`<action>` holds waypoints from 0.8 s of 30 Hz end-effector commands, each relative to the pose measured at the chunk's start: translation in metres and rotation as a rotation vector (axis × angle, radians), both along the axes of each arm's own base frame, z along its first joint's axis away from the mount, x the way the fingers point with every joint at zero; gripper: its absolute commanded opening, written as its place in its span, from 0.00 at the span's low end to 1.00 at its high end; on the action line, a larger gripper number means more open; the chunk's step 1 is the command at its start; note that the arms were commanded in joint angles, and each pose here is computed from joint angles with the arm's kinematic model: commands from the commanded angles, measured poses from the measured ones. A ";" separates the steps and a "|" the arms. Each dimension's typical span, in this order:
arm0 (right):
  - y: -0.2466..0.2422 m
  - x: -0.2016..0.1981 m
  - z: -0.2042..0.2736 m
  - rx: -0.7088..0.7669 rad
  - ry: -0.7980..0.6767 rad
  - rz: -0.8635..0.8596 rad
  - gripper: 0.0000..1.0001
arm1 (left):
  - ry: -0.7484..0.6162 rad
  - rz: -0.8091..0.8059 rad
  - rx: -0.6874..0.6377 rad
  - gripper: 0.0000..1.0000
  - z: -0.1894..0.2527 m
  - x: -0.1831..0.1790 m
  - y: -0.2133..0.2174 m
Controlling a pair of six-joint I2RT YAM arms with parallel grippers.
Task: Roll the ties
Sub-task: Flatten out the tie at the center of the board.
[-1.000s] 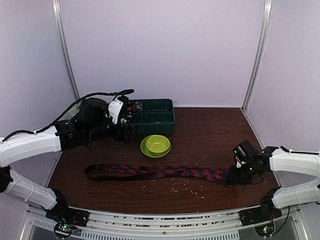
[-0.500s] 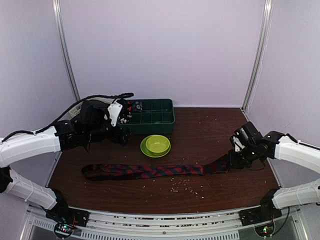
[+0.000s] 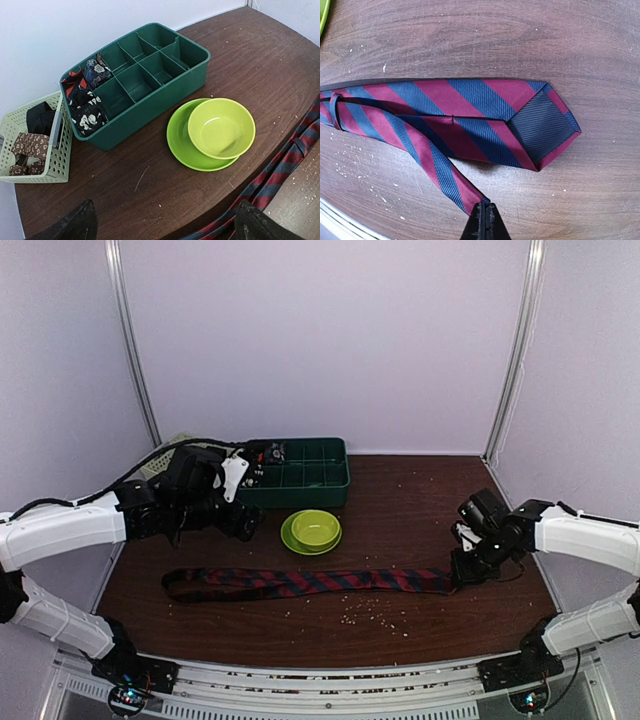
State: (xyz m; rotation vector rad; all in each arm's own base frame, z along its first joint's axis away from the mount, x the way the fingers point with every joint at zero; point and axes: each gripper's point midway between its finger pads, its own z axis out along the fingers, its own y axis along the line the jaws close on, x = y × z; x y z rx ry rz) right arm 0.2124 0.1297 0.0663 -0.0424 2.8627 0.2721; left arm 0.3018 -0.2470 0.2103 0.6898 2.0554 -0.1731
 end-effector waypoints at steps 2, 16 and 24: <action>-0.004 0.012 0.005 -0.047 -0.010 0.012 0.15 | -0.034 -0.006 -0.031 0.98 0.019 0.007 -0.006; -0.002 0.016 -0.007 -0.006 0.016 0.012 0.44 | -0.010 -0.009 -0.018 0.98 0.008 0.004 -0.002; -0.003 -0.001 -0.031 0.085 0.037 -0.137 0.52 | -0.007 -0.013 -0.040 0.98 0.008 0.007 -0.008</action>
